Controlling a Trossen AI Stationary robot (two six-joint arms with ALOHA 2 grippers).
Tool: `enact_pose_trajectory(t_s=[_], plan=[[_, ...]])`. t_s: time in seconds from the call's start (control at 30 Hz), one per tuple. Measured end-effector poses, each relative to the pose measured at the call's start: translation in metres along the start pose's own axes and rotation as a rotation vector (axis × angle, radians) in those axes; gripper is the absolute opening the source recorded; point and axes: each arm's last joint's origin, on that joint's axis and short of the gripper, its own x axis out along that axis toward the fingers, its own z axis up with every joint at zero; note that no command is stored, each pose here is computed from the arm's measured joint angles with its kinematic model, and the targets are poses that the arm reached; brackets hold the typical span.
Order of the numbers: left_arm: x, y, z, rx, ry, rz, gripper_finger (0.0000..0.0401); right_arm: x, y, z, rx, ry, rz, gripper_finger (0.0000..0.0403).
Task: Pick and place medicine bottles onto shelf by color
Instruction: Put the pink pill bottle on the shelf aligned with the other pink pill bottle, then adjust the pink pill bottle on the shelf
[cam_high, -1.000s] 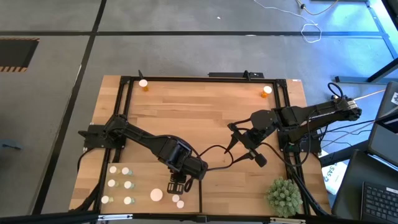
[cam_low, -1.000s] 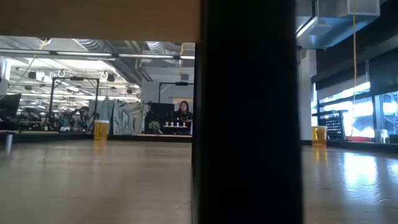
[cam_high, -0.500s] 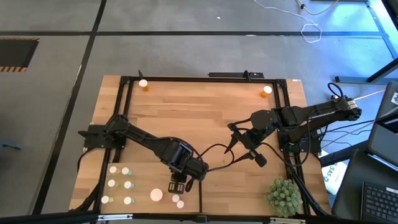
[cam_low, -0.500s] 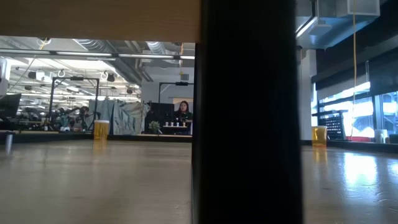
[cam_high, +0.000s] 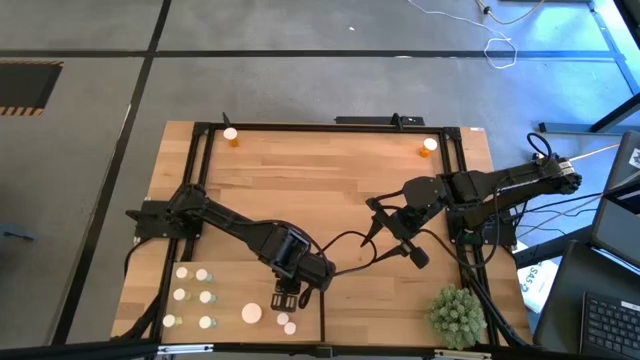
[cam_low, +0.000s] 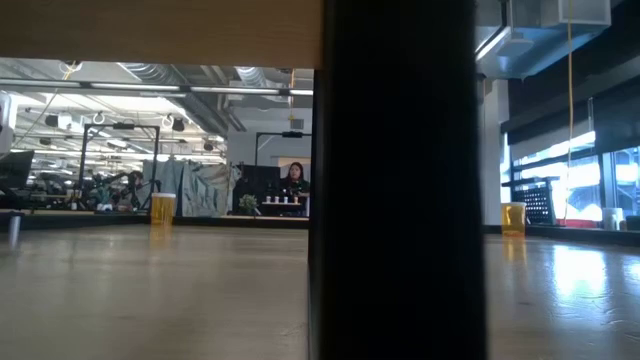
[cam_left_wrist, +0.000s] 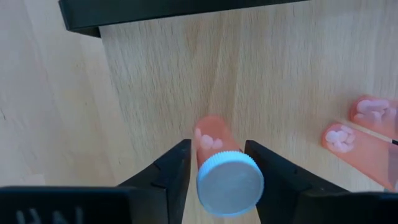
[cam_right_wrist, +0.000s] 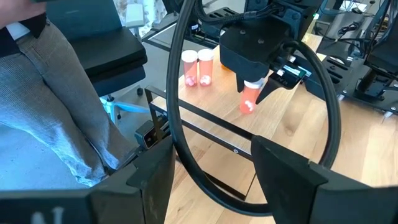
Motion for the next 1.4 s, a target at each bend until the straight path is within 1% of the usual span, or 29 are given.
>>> enact_pose_trajectory(t_s=[0.1,0.23,0.47,0.57,0.7,0.97,1.13,1.27,1.4], plan=[[0.000,0.000,0.000,-0.003,0.000,0.000,0.0152,0.000,0.000,0.000,0.000,0.000,0.000,0.0213],[0.000,0.000,0.000,-0.034,0.000,0.000,0.0170,0.000,0.000,0.000,0.000,0.000,0.000,0.0213],[0.000,-0.001,0.000,-0.020,-0.003,-0.002,0.0200,0.000,0.000,0.000,0.000,0.000,0.000,0.0213],[-0.006,-0.001,0.001,0.000,-0.018,-0.004,0.0207,0.000,0.000,0.000,0.000,0.000,0.000,0.0213],[-0.014,0.000,0.001,0.011,-0.034,0.034,0.0210,0.000,0.000,0.000,0.000,0.000,-0.001,0.0213],[-0.028,-0.002,0.002,0.013,-0.070,0.016,0.0210,0.000,0.000,0.000,0.000,-0.001,0.000,0.0213],[-0.034,-0.004,0.001,0.018,-0.073,-0.010,0.0210,0.000,0.000,0.000,-0.001,-0.001,0.000,0.0213],[-0.049,-0.006,-0.002,0.022,-0.080,-0.026,0.0210,0.000,0.000,-0.001,0.002,0.005,0.000,0.0213],[-0.062,-0.014,-0.007,0.035,-0.077,-0.072,0.0210,0.000,0.000,0.000,0.002,0.004,0.000,0.0213]])
